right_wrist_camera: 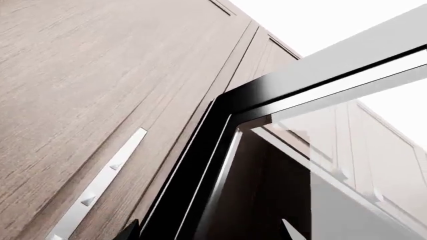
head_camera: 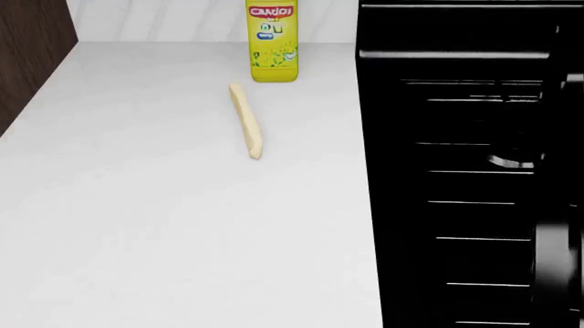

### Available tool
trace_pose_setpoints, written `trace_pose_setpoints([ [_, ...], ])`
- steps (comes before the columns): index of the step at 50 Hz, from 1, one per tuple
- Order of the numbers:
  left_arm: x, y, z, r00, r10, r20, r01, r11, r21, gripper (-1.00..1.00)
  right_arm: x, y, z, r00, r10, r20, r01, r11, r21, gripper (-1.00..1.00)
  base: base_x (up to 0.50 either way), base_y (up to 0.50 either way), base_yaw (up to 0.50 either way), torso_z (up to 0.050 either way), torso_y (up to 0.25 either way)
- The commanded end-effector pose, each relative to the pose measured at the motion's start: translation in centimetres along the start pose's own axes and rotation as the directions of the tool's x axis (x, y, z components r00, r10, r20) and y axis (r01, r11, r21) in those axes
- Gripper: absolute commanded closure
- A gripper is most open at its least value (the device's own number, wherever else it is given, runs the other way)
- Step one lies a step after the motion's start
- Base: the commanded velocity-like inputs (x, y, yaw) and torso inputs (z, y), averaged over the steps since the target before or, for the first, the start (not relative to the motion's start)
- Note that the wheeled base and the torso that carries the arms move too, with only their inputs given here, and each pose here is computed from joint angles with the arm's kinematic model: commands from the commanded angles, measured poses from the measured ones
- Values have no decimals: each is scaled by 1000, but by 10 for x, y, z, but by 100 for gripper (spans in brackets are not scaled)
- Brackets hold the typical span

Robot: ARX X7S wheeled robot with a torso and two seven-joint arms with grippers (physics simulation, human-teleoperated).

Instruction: Close the microwave door

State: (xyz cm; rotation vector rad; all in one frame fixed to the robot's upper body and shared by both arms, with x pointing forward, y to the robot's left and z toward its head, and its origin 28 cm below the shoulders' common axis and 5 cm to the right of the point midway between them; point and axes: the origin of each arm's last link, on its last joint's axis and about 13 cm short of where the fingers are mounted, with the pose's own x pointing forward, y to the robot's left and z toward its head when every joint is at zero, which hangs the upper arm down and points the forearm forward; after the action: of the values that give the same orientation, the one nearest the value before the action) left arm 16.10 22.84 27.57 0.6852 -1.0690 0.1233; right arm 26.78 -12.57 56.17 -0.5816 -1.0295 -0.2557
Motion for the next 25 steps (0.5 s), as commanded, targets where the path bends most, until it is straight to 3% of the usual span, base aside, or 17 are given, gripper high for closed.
trace_pose_setpoints([
  [1,1,0,0,1000,0,2,0,1000,2,-100,8,-1,-11,999,-26,-28,27,999,47,-100,0,0,0,0,0],
  [13,1,-1,1,1000,-2,5,2,1000,-7,-100,14,-3,-20,997,-36,-68,42,996,84,-100,0,0,0,0,0],
  [15,1,-1,1,1000,-1,5,1,1000,-4,-100,15,-5,-19,998,-43,-41,48,988,148,-100,0,0,0,0,0],
  [20,0,0,0,1000,3,8,-3,1000,-2,-100,14,-4,-24,998,-52,-42,59,980,188,-100,0,0,0,0,0],
  [22,-1,0,0,1000,2,8,-2,1000,0,-100,14,-4,-25,998,-54,-23,58,961,271,-100,0,0,0,0,0],
  [25,0,-1,1,1000,1,7,-1,1000,2,-100,15,-7,-27,998,-62,-24,67,952,299,-100,0,0,0,0,0],
])
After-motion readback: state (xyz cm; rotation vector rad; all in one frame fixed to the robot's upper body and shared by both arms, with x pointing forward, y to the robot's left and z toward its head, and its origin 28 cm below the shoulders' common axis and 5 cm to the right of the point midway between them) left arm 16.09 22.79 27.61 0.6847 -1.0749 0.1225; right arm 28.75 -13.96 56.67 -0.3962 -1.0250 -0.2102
